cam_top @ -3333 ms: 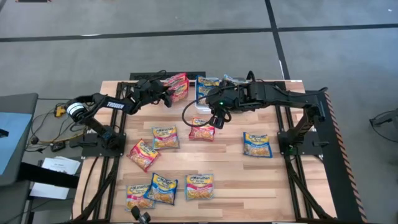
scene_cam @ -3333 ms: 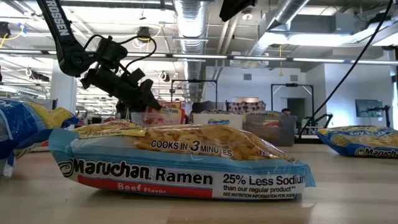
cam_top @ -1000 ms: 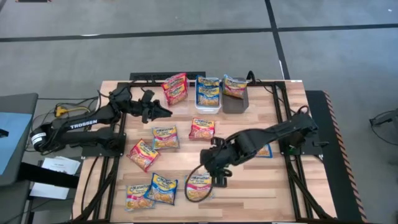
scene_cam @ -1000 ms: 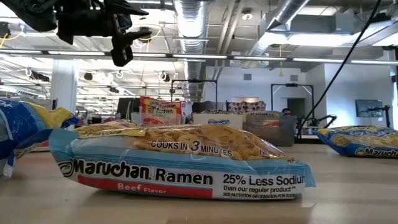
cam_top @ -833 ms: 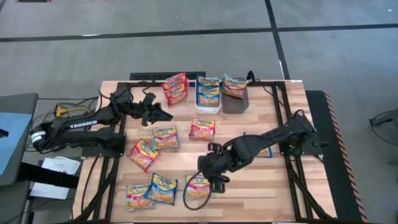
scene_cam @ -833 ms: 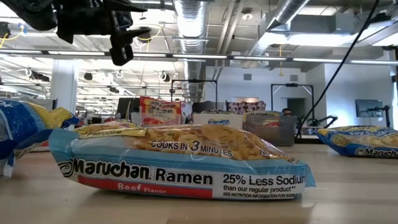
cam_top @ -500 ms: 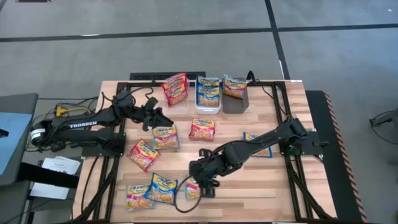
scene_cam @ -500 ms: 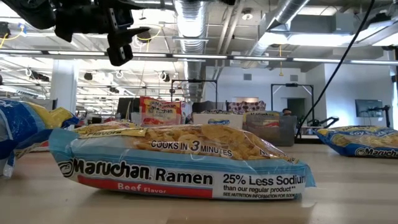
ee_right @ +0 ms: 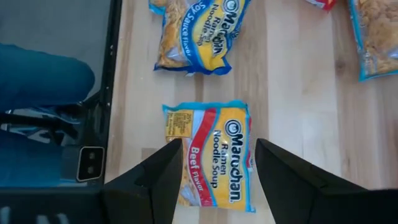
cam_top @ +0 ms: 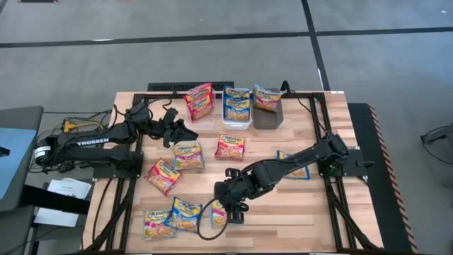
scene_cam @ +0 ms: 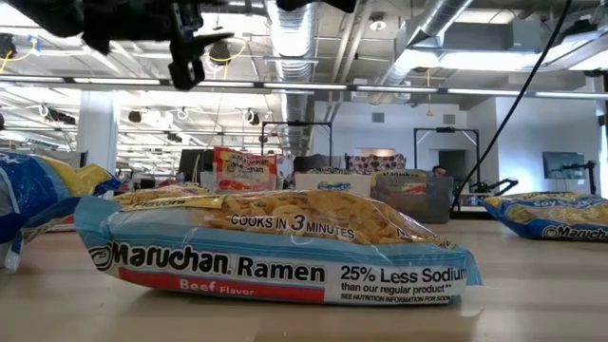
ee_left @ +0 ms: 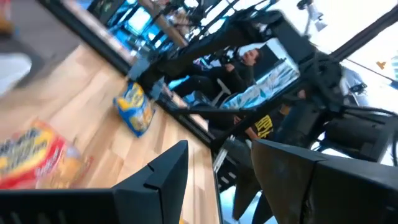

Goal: Sort Maruchan noodles
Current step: Put the light blue noodle pack into the black bin

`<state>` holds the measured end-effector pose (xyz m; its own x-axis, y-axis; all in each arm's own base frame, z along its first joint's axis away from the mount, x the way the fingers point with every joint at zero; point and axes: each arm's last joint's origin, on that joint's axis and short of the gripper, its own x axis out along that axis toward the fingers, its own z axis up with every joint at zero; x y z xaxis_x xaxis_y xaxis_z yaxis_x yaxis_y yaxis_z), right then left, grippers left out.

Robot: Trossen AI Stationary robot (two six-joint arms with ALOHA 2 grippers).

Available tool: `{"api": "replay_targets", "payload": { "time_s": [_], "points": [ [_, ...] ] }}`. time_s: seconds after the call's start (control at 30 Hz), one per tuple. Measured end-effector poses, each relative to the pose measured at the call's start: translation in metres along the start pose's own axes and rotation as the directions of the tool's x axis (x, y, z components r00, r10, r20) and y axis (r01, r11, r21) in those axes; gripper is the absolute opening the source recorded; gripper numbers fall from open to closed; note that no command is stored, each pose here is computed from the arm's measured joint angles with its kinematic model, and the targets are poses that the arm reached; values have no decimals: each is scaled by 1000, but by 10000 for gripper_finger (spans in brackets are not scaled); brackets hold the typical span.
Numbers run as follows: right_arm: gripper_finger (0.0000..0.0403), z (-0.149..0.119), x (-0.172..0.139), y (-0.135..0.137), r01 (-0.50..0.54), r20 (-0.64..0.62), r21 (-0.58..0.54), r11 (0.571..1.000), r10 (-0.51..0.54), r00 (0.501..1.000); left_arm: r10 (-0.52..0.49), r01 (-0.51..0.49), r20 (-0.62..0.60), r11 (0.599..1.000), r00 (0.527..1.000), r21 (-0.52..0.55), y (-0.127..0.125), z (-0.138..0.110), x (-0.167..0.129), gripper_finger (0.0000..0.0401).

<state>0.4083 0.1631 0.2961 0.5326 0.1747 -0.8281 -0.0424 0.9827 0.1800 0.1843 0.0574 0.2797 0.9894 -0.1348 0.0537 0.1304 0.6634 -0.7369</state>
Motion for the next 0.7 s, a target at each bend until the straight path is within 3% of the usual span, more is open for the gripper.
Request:
{"api": "replay_targets", "payload": {
  "time_s": [0.2,0.33,0.53,0.7],
  "points": [
    [226,2,0,-5,12,4,-24,1000,-12,1000,55,-51,-27,992,998,114,-24,24,3,165],
    [226,3,0,-8,21,8,-33,999,-21,1000,192,-176,-63,964,979,199,-37,36,1,165],
    [226,3,0,-8,21,8,-34,999,-21,1000,461,-391,-137,849,877,355,-47,42,-13,165],
    [226,3,0,-8,21,8,-34,999,-21,1000,566,-449,-189,782,803,433,-45,37,-20,165]
  ]
}}
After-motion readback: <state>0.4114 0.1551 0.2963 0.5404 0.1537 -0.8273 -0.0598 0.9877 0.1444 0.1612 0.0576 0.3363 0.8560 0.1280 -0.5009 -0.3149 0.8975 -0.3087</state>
